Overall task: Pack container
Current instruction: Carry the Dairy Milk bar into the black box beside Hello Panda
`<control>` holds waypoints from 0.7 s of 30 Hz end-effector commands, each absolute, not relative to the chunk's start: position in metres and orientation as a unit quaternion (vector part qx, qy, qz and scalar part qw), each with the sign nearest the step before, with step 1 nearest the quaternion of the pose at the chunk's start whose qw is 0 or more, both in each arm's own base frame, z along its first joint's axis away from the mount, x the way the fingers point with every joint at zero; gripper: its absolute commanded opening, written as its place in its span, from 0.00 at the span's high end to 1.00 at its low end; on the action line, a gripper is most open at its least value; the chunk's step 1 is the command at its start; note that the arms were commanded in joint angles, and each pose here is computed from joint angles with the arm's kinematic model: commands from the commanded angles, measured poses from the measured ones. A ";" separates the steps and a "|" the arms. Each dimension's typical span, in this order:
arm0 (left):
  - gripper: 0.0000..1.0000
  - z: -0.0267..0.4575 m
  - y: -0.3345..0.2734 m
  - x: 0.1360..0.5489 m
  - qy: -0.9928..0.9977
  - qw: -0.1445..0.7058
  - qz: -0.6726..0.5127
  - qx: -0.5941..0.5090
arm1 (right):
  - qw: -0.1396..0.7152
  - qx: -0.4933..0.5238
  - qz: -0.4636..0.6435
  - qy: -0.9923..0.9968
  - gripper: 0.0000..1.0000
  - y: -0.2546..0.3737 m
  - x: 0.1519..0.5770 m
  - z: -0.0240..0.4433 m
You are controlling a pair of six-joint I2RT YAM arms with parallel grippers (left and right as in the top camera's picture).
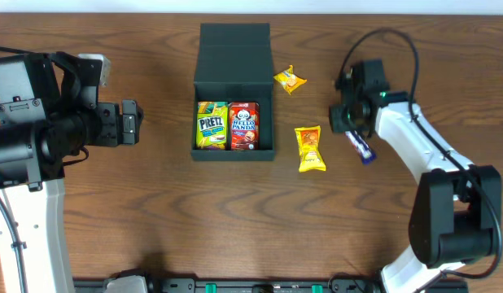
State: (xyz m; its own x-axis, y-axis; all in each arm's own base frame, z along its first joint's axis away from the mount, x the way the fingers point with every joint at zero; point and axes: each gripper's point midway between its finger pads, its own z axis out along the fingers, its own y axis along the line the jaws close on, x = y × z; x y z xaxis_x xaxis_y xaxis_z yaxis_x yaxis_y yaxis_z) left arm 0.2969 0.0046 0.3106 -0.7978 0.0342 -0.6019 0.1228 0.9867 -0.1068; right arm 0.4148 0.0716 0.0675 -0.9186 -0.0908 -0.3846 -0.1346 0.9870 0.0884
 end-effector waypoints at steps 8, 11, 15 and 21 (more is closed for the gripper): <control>0.05 0.317 0.006 0.298 0.943 0.325 -0.066 0.038 | 0.264 0.009 0.194 0.945 0.99 0.160 0.454 0.159; 0.05 0.317 0.006 0.298 0.943 0.325 -0.066 0.038 | 0.265 0.040 0.231 0.935 0.99 0.190 0.453 0.174; 0.05 0.317 0.006 0.298 0.943 0.325 -0.066 0.038 | 0.244 0.083 0.290 0.922 0.99 0.230 0.444 0.184; 0.05 0.317 0.006 0.298 0.943 0.325 -0.066 0.038 | 0.223 0.139 0.298 0.918 0.98 0.255 0.431 0.181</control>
State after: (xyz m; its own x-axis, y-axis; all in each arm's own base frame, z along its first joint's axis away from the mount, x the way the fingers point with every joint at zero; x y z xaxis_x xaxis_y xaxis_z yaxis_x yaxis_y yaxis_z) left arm 0.2969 0.0046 0.3106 -0.7976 0.0342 -0.6022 0.1228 0.9867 -0.1067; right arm 0.4317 0.2455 0.1731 -0.8804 0.2788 -0.3837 0.0173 0.8274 0.5614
